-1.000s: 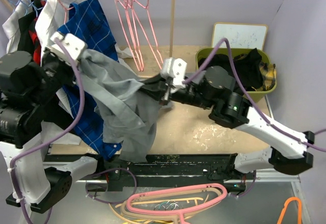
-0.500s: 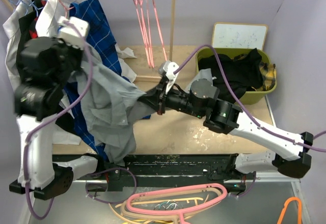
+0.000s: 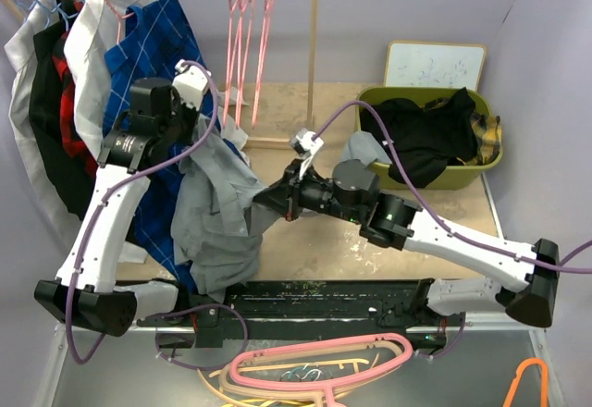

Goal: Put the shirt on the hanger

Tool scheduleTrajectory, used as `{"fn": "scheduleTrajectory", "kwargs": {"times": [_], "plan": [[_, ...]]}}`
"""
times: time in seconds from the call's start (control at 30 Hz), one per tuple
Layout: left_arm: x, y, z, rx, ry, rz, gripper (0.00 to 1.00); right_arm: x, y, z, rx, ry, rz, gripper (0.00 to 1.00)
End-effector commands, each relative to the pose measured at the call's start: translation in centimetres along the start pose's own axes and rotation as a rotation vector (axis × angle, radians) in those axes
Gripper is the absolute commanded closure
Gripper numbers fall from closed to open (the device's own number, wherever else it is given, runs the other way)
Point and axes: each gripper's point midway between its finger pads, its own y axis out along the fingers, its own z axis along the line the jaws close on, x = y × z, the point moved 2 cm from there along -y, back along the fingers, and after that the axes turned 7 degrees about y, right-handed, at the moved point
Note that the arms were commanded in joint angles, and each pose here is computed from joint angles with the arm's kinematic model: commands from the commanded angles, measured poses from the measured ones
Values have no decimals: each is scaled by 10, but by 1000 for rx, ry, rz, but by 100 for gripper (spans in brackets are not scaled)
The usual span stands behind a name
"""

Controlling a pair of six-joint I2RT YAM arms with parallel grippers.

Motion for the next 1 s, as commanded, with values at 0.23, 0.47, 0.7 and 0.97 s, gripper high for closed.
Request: {"fn": "scheduleTrajectory", "kwargs": {"times": [0.23, 0.47, 0.7, 0.97], "plan": [[-41, 80, -32, -117, -15, 146, 100, -68, -16, -102, -106, 406, -111, 100], [-75, 133, -37, -82, -26, 312, 100, -107, -12, -157, -193, 537, -90, 100], [-71, 159, -44, -126, -56, 365, 100, -95, -6, -189, -197, 574, -119, 94], [-50, 124, -52, -251, -82, 379, 20, -18, -47, -185, -327, 251, -295, 0]]}}
